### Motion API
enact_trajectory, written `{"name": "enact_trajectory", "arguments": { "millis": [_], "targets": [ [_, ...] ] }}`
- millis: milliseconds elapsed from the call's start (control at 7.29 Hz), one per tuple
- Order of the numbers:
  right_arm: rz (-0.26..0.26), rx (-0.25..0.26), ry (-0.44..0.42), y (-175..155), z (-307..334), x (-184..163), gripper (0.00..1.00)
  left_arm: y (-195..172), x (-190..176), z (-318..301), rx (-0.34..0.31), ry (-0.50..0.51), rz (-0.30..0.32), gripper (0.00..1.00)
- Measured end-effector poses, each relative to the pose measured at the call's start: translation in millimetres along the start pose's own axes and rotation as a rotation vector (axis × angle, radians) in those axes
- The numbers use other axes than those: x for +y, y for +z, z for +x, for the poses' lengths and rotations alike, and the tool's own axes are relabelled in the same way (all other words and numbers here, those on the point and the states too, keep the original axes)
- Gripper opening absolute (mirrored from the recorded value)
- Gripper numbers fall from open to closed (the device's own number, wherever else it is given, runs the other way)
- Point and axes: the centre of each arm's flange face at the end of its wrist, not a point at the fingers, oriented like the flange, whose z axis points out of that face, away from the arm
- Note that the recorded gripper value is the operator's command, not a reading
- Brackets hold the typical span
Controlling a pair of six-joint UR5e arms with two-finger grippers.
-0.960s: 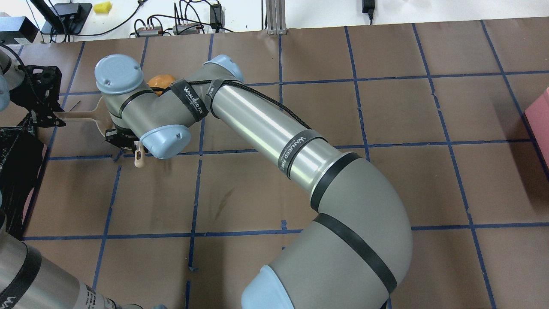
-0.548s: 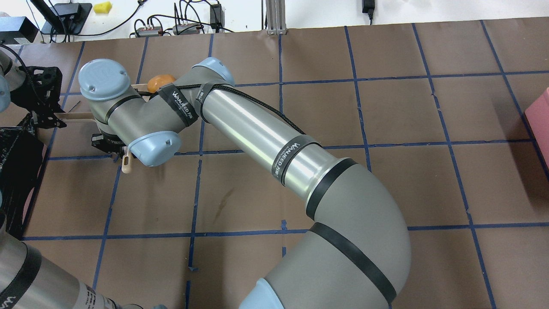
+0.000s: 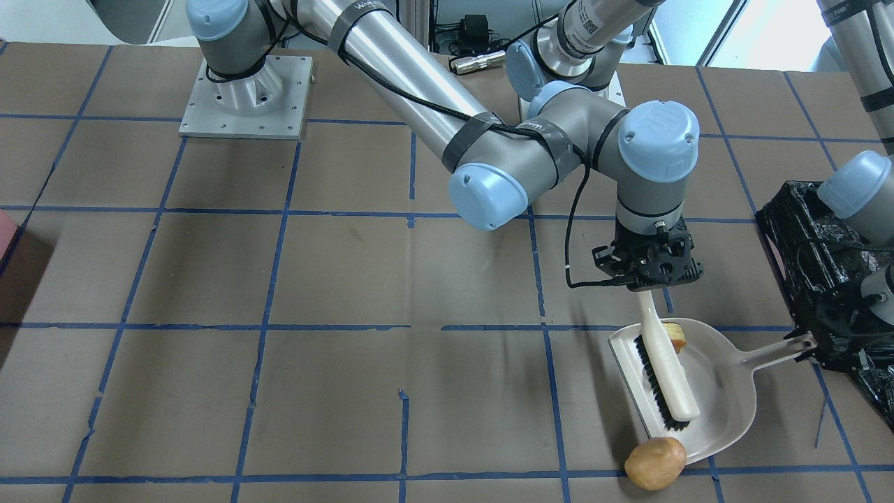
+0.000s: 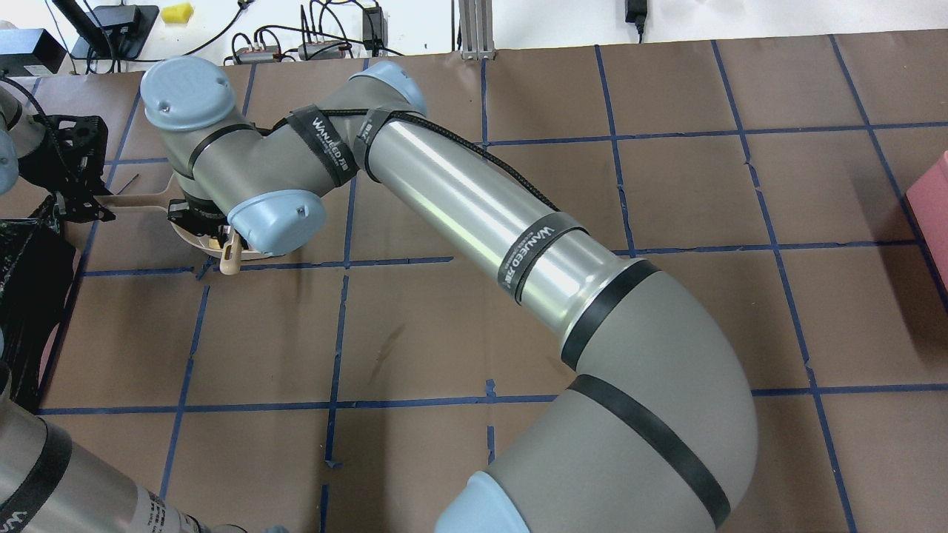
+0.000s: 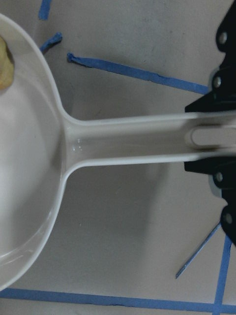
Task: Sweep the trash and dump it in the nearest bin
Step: 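Sweep the brown lump into the dustpan with the right gripper's brush, then brush the trash deeper into the dustpan with the right gripper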
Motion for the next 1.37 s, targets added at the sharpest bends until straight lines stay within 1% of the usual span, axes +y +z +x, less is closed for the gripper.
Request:
{"name": "enact_trajectory", "arguments": {
  "millis": [137,274,411,548,685,823,960,1234,1371],
  "targets": [
    [0.008,0.024,0.015,-14.1,28.9,-27.4,0.0,0.0,0.0,-0.1,0.0,0.0,0.0,0.12],
    [0.017,0.039,0.01,-22.7,61.8,-58.1,0.0,0.3,0.3,-0.4,-0.001,-0.002,-0.002,0.12],
    [0.019,0.05,-0.026,-22.8,91.3,-84.0,0.0,-0.4,0.8,-1.1,-0.003,-0.01,-0.006,0.12],
    [0.013,0.068,-0.067,-12.2,112.5,-101.1,0.0,-0.9,1.3,-2.0,-0.005,-0.023,-0.008,0.12],
    [0.0,0.098,-0.118,7.0,126.0,-110.8,0.0,-1.2,1.7,-2.8,-0.007,-0.039,-0.009,0.12],
    [-0.021,0.121,-0.184,24.2,130.9,-113.2,0.0,-1.3,1.8,-3.1,-0.008,-0.053,-0.009,0.12],
    [-0.042,0.133,-0.245,34.6,130.9,-111.6,0.0,-1.2,1.8,-3.2,-0.009,-0.06,-0.009,0.12],
    [-0.055,0.137,-0.314,45.9,124.9,-110.8,0.01,-1.3,1.8,-3.3,-0.009,-0.065,-0.008,0.12],
    [-0.066,0.141,-0.356,55.3,111.4,-101.0,0.01,-1.6,1.7,-3.2,-0.01,-0.066,-0.008,0.12]
  ]
}}
